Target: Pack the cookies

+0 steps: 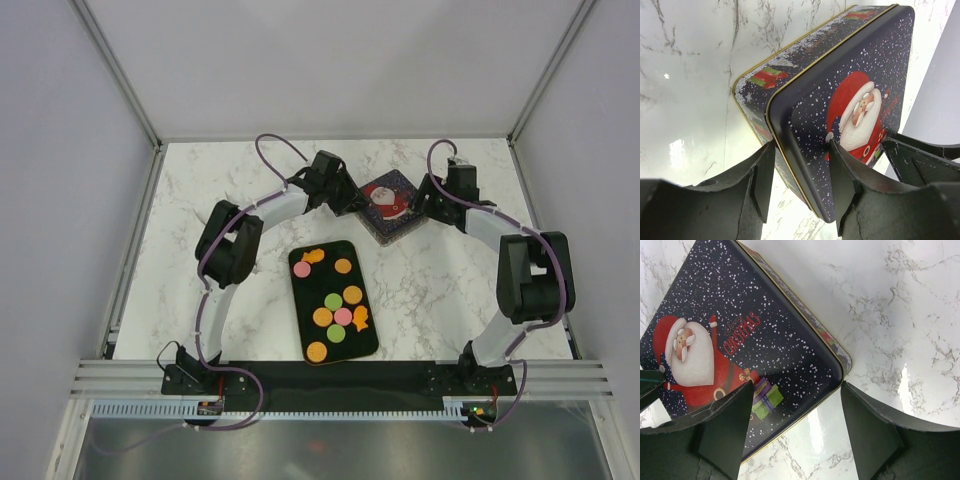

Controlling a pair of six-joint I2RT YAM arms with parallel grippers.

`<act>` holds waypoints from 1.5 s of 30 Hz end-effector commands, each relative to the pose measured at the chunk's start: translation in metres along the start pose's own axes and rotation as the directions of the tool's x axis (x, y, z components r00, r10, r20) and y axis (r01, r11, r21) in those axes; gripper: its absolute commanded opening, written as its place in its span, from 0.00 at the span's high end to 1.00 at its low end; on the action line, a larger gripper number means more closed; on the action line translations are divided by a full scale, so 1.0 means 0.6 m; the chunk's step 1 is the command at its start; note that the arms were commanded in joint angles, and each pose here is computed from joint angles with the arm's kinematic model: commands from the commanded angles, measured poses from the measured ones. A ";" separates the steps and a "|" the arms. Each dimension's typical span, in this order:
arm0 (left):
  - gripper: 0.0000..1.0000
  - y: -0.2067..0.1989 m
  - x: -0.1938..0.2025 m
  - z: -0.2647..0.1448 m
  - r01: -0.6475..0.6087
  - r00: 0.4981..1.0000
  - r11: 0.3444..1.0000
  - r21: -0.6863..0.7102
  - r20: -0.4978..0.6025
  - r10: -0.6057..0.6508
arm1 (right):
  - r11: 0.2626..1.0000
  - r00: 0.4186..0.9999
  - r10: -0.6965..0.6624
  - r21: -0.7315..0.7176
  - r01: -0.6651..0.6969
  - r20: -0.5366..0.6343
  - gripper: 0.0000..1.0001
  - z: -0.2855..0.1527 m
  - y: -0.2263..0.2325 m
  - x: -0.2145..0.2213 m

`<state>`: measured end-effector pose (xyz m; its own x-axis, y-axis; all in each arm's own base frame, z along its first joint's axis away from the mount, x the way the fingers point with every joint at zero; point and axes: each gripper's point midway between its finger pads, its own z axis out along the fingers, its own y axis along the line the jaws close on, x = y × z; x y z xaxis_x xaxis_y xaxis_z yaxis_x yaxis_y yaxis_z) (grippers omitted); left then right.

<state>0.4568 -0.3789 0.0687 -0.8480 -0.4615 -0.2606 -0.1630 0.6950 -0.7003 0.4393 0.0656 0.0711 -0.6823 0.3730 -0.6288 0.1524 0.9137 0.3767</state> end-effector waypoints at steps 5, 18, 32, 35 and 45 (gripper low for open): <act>0.48 0.064 0.010 0.028 -0.044 0.999 0.993 -0.106 -0.026 0.042 | 0.997 0.999 -0.019 -0.077 0.016 -0.041 0.22 -0.033 0.042 0.068; 0.50 0.072 0.017 0.033 -0.037 0.999 0.993 -0.115 -0.036 0.033 | 0.985 0.992 -0.074 -0.162 0.056 -0.104 0.23 -0.027 0.102 0.152; 0.50 0.069 0.014 0.034 -0.041 0.999 0.993 -0.112 -0.031 0.038 | 0.985 0.966 -0.162 -0.088 0.147 -0.200 0.37 -0.021 0.078 0.271; 0.50 0.071 0.013 0.034 -0.043 0.999 0.993 -0.114 -0.033 0.039 | 0.983 0.959 -0.183 -0.059 0.174 -0.215 0.39 -0.017 0.072 0.289; 0.49 0.080 0.010 0.036 -0.038 0.999 0.992 -0.117 -0.041 0.033 | 0.982 0.963 -0.170 -0.113 0.149 -0.208 0.45 -0.028 0.100 0.281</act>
<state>0.4779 -0.3621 0.0666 -0.8201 -0.4896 -0.2963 -0.1711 0.7038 -0.6895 0.3959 0.1681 0.0636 -0.6015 0.3511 -0.7176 0.0190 0.9043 0.4265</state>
